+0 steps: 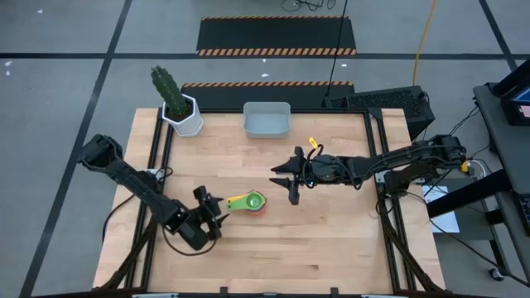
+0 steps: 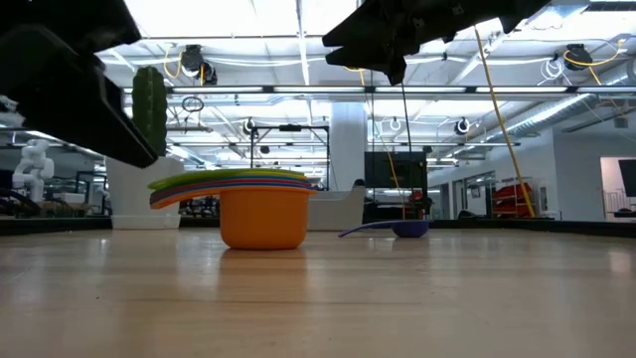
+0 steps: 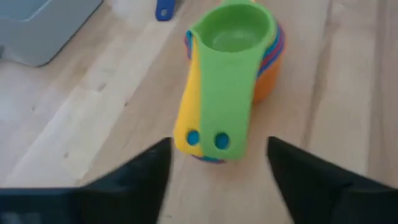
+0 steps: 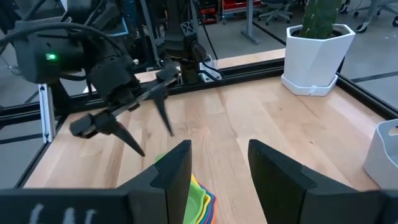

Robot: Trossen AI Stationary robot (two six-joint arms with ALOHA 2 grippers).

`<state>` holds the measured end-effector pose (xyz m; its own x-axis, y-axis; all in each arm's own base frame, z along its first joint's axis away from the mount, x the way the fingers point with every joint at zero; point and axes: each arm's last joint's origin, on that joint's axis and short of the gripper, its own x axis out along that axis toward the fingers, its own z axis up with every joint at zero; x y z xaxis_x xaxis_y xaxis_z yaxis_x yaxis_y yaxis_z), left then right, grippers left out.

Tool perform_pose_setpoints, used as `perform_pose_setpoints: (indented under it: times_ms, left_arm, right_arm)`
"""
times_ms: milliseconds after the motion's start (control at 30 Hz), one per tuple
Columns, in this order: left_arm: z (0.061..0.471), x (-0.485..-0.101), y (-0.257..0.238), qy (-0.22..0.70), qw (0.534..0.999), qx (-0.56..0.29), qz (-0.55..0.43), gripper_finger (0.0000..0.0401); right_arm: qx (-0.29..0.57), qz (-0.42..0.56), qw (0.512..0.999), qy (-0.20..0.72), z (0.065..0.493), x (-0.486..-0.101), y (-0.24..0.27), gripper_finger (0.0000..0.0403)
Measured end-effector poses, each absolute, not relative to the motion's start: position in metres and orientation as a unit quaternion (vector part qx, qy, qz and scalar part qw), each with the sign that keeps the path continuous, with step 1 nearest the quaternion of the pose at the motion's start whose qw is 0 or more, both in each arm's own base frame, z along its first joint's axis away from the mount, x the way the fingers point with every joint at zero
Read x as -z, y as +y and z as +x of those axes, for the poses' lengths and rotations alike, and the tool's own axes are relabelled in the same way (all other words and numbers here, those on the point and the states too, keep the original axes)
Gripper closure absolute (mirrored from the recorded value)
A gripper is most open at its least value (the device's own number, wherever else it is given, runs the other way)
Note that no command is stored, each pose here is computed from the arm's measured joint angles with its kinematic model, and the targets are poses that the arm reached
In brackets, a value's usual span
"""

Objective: Nest measuring cups in basket
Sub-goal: Stack the green measuring cup on top of the yellow measuring cup

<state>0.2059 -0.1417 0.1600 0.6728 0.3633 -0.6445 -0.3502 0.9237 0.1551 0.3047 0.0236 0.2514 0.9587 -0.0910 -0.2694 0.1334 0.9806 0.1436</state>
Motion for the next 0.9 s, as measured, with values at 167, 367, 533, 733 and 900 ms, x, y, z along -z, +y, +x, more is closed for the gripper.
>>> perform_pose_setpoints:
  times_ms: [167,367,533,733,900]
  left_arm:
    - [0.220,-0.159,-0.124,0.386,0.903,-0.189,0.001,0.0019]
    - [0.242,-0.156,-0.101,0.432,0.892,-0.127,-0.028,0.0037]
    - [0.246,-0.155,-0.090,0.451,0.885,-0.110,-0.031,0.0051]
    - [0.247,-0.155,-0.085,0.463,0.879,-0.101,-0.046,0.0062]
    - [0.248,-0.154,-0.085,0.468,0.877,-0.092,-0.052,0.0108]
  right_arm:
    - [0.048,0.079,0.987,0.133,0.304,-0.251,0.028,0.0250]
    - [0.042,0.077,0.987,0.133,0.304,-0.251,0.031,0.0250]
    - [0.019,0.080,0.987,0.136,0.304,-0.251,0.033,0.0250]
    - [0.015,0.075,0.988,0.136,0.304,-0.251,0.033,0.0250]
    - [0.015,0.073,0.988,0.136,0.304,-0.251,0.033,0.0250]
